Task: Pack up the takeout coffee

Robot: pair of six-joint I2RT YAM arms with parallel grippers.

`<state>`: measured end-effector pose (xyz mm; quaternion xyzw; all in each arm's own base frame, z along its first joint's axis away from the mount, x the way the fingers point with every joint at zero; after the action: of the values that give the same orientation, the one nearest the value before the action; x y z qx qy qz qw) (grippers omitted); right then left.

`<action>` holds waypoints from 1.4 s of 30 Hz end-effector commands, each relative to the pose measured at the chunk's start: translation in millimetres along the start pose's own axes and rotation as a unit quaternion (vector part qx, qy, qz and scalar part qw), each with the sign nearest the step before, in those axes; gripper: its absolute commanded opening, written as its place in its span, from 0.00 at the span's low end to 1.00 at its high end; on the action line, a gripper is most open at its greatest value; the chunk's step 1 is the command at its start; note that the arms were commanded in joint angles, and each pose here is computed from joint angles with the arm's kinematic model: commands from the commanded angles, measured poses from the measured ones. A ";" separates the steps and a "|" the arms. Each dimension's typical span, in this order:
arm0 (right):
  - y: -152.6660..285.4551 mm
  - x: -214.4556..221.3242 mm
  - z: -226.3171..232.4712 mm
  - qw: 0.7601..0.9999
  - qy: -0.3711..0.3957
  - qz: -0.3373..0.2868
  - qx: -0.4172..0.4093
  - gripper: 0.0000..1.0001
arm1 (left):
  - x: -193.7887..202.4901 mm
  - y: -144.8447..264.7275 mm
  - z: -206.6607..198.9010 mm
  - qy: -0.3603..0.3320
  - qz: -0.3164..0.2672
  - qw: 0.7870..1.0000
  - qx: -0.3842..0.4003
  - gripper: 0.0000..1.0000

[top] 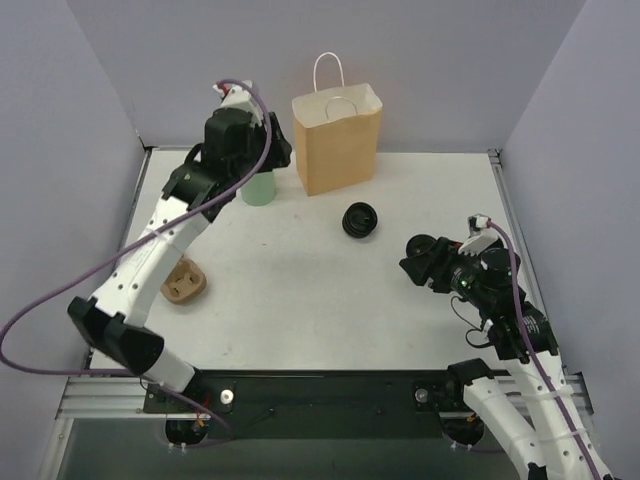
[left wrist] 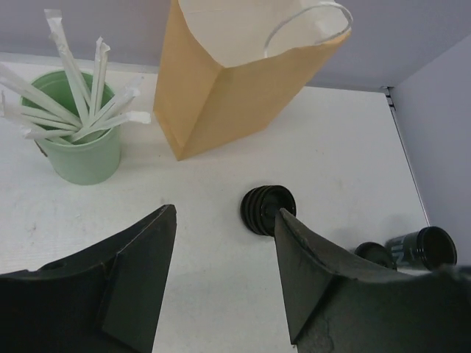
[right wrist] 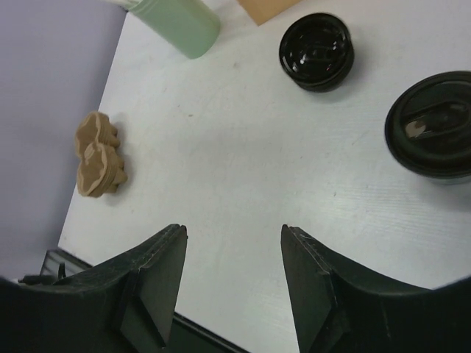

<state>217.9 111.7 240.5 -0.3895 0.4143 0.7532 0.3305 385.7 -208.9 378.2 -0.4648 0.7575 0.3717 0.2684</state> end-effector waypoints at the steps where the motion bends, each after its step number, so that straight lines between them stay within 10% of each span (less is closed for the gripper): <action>1: 4.4 44.2 8.4 0.998 0.010 0.054 -0.014 0.54 | -19.5 -58.6 -8.1 0.037 -0.017 0.999 -0.012 0.64; 19: 18.2 62.1 31.1 0.995 0.043 0.079 -0.048 0.54 | -9.2 -203.3 10.2 0.101 -0.045 0.993 -0.042 0.62; 42: 2.8 68.9 27.3 0.994 0.042 0.089 -0.039 0.55 | -13.8 -236.3 33.3 0.150 -0.044 0.988 -0.008 0.61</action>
<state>168.4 144.4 192.7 -0.3938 0.4300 0.7808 0.2246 591.6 -248.4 286.3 -0.5355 0.7642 0.3214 0.1608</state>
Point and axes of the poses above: each gripper's point midway between its finger pads, its own y axis back along the fingers, its own z axis along the line the jaws close on, x = y × z, the point moved 1 cm from there along y, back along the fingers, and after that the axes turned 15 degrees about y, right-handed, at the moved point
